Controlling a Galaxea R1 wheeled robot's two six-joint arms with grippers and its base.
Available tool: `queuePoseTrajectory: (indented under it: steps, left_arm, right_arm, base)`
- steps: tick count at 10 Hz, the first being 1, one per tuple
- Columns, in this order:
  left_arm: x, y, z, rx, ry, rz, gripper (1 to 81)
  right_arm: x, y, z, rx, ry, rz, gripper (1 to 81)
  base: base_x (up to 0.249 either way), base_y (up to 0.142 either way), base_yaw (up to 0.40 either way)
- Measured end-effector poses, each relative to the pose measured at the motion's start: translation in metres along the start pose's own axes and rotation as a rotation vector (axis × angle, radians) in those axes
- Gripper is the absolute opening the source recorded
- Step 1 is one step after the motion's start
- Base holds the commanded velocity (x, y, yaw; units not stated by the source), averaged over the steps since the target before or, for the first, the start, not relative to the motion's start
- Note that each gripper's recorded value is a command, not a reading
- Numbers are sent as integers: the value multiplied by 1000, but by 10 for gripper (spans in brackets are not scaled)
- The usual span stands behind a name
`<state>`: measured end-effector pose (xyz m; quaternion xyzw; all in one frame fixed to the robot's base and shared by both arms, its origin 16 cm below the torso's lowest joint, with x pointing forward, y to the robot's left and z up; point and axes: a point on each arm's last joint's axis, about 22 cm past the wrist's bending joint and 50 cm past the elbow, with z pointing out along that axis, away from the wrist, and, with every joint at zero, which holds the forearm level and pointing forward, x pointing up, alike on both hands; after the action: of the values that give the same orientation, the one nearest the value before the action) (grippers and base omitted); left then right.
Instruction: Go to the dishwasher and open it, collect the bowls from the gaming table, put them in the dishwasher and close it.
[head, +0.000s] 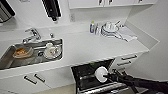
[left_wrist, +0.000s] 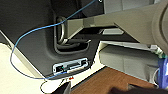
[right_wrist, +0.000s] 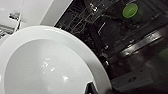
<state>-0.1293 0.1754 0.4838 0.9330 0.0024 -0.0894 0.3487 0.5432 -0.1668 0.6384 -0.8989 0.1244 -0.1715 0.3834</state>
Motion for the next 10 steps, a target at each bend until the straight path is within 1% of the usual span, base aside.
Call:
queuePoseTrajectory:
  steps: [1, 2, 3, 4, 5, 6, 7, 8, 9, 10]
  left_arm:
    - [-7, -7, -3, 19, -7, -3, 811]
    - [-5, -25, -9, 59, -8, 4, 811]
    - [-7, -37, -12, 91, -13, 8, 811]
    - [-8, -35, -8, 98, -16, 8, 811]
    - [-9, -24, 1, 84, -14, 4, 811]
    - [-9, -15, 7, 70, -11, 2, 811]
    - [-9, -16, 6, 73, -13, 3, 811]
    - [-10, -21, 4, 86, -17, 4, 811]
    - [-12, -27, 2, 105, -26, 4, 811]
    - [-16, -34, 3, 145, -45, -5, 811]
  right_arm:
    - [4, -1, 8, -6, 6, -1, 10]
    - [6, 6, 15, -31, 9, 1, 10]
    - [8, 9, 21, -44, 13, 19, 811]
    - [9, 6, 27, -46, 10, 4, 811]
    - [12, 1, 26, -34, 17, 3, 811]
    - [22, 4, 20, -39, 28, 0, 811]
    - [32, 9, 12, -49, 43, 4, 811]
    - [36, 15, 5, -57, 48, 9, 811]
    - [34, 16, -1, -60, 40, 18, 811]
    - [26, 23, -10, -88, 9, 24, 811]
  base:
    - [0, 0, 0]
    - [0, 0, 0]
    - [0, 0, 0]
    - [0, 0, 0]
    - [0, 0, 0]
    - [0, 0, 0]
    - [0, 0, 0]
    - [0, 0, 0]
    - [0, 0, 0]
    - [0, 0, 0]
